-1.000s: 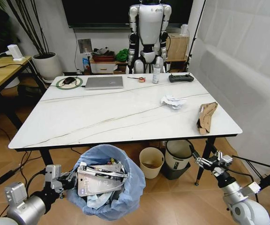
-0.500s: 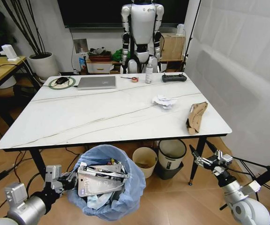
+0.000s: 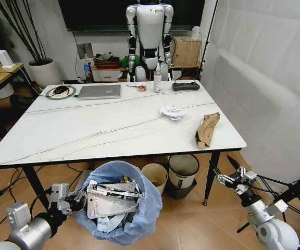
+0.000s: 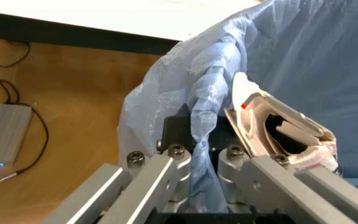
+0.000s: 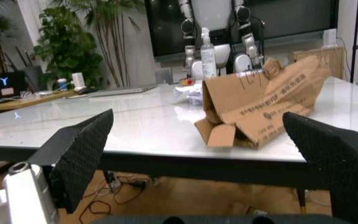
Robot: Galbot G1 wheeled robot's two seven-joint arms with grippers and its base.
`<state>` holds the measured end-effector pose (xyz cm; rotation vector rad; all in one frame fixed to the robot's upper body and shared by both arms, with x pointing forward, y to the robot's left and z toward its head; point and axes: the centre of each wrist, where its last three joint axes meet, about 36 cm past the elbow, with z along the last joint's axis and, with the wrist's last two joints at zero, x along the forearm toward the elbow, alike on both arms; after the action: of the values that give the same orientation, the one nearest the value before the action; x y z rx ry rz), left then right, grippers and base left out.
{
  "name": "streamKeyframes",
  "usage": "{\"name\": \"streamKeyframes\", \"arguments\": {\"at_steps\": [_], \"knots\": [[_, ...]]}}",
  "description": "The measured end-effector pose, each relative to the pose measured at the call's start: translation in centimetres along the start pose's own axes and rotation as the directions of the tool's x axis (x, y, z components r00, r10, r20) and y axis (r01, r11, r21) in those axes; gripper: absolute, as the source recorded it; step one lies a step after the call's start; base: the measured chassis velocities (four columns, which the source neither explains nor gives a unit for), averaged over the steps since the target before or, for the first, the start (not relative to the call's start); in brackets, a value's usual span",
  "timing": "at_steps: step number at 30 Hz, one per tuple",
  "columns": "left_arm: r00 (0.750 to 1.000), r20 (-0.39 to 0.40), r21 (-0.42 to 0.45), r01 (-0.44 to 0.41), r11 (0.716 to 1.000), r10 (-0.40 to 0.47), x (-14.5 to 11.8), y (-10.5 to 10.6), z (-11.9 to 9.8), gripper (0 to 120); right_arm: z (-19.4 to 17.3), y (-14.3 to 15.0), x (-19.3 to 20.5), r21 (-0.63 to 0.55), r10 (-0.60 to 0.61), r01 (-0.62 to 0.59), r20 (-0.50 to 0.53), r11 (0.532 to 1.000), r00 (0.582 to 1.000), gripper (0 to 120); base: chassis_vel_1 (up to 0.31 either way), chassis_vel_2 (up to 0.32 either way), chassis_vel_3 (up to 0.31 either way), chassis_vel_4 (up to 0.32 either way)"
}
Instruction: Pick up the trash bin and place the trash from the table into it.
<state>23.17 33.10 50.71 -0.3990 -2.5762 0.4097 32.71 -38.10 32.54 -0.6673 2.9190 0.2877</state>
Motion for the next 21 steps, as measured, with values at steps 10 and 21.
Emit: {"name": "streamKeyframes", "arguments": {"at_steps": [10, 21], "knots": [[1.000, -0.005, 0.005, 0.010, 1.000, -0.010, 0.2, 0.1, -0.1, 0, -6.2, 0.2, -7.2, 0.074, 0.065, -0.064, -0.015, 0.995, 0.998, 100, 0.000, 0.000, 0.000, 0.000], [1.000, 0.000, 0.016, 0.028, 0.999, -0.028, 0.5, 0.2, -0.1, 0, -9.7, 1.3, -18.6, 0.111, 0.144, -0.129, -0.132, 0.985, 0.981, 100, 0.000, 0.000, 0.000, 0.000]]}}
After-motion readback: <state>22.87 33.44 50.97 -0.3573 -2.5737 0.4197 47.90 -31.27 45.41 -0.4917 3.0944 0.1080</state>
